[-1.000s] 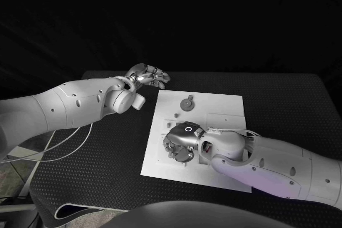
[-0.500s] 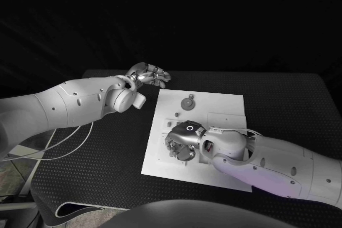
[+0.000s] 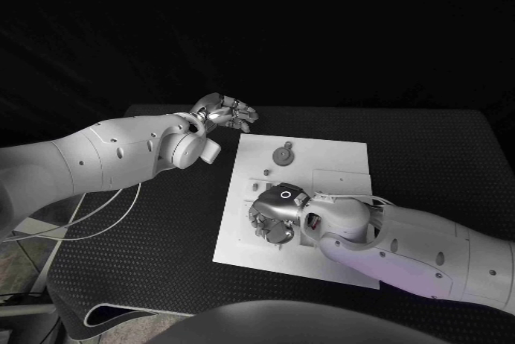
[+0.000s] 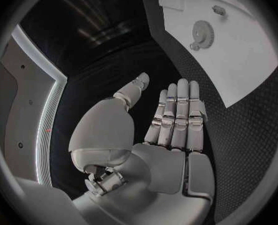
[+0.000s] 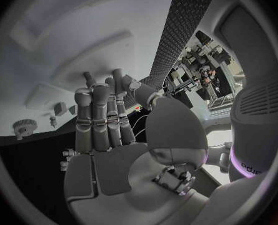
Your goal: Assemble the parts on the task board
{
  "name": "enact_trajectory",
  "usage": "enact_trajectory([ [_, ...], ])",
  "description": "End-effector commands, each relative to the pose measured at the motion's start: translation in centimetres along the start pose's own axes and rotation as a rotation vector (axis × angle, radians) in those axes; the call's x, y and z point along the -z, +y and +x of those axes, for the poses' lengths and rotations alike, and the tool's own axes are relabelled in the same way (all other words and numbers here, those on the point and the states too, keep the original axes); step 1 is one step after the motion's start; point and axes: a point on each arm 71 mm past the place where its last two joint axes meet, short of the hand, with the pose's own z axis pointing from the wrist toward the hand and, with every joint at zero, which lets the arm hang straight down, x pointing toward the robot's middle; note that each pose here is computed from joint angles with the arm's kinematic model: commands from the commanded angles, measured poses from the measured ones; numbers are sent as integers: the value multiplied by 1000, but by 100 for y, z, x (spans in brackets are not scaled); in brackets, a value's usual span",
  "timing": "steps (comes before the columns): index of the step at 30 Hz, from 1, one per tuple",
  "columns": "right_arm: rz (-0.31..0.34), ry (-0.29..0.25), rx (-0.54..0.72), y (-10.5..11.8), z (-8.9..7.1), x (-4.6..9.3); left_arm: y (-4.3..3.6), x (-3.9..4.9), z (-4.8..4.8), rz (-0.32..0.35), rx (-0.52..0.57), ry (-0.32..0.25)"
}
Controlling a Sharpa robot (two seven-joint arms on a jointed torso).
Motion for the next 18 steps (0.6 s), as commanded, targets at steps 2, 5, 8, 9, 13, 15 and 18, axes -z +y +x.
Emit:
enact_trajectory([
  [2,-4,33,8,12,64,6,-21,-5,20,14,1,16],
  [5,-8,35,-6,17,67,4,-20,-5,22,13,1,18],
  [8,-12,36,-10,26,67,0,-23,-7,30,14,2,21],
  [9,-13,35,-11,26,67,-2,-23,-7,31,14,2,21],
  [13,-16,31,-32,26,69,-9,-23,-8,32,14,2,20],
  [15,-18,31,-46,30,71,-8,-23,-9,32,13,2,20],
  [18,-17,29,-46,20,75,-4,-21,-8,28,12,2,20],
])
